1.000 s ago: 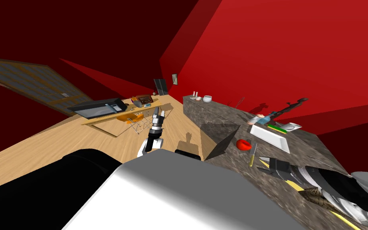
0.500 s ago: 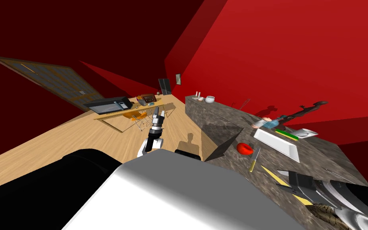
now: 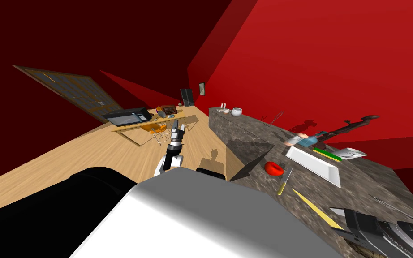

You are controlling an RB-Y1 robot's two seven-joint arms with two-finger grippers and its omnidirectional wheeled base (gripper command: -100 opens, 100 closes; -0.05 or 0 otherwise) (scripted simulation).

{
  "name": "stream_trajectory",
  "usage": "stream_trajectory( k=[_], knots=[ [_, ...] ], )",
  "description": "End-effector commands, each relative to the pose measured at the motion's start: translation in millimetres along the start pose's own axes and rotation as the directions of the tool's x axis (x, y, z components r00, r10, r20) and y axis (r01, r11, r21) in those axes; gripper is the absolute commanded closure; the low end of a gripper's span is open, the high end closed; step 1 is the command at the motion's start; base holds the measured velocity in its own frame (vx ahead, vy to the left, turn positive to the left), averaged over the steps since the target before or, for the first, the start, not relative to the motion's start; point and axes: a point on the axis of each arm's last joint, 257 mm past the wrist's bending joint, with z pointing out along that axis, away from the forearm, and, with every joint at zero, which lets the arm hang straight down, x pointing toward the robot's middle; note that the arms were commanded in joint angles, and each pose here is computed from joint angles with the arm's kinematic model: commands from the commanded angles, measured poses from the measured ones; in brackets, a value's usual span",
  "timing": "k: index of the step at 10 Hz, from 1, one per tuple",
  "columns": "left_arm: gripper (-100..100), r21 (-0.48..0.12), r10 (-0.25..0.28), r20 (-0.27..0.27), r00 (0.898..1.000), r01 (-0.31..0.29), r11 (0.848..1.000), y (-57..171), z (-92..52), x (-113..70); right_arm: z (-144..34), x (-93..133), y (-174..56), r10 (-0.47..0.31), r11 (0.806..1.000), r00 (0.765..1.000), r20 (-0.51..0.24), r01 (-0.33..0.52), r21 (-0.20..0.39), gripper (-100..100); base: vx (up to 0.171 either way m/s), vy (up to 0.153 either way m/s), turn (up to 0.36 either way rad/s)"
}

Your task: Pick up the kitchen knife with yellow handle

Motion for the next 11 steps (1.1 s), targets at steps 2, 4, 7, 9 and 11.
stream_trajectory(
  k=[2,4,7,9,11],
  knots=[
    [0,0.0,0.0,0.0,1.0,0.0,1.0,0.0,0.0,0.0,0.1,1.4,0.5,0.003,1.0,1.0,-0.004,-0.004,-0.001,0,0.001,-0.019,0.013],
    [0,0.0,0.0,0.0,1.0,0.0,1.0,0.0,0.0,0.0,15.2,11.9,6.9,0.016,1.0,1.0,-0.003,-0.016,0.002,-100,0.013,0.006,0.081],
    [0,0.0,0.0,0.0,1.0,0.0,1.0,0.0,0.0,0.0,12.9,9.3,4.8,0.013,1.0,1.0,-0.003,-0.013,0.003,100,0.002,0.002,0.003],
    [0,0.0,0.0,0.0,1.0,0.0,1.0,0.0,0.0,0.0,12.3,9.3,3.9,0.012,1.0,1.0,-0.003,-0.012,0.005,100,0.0,0.0,0.0],
    [0,0.0,0.0,0.0,1.0,0.0,1.0,0.0,0.0,0.0,12.3,9.3,3.9,0.012,1.0,1.0,-0.003,-0.012,0.005,0,0.0,0.0,0.0]
  ],
)
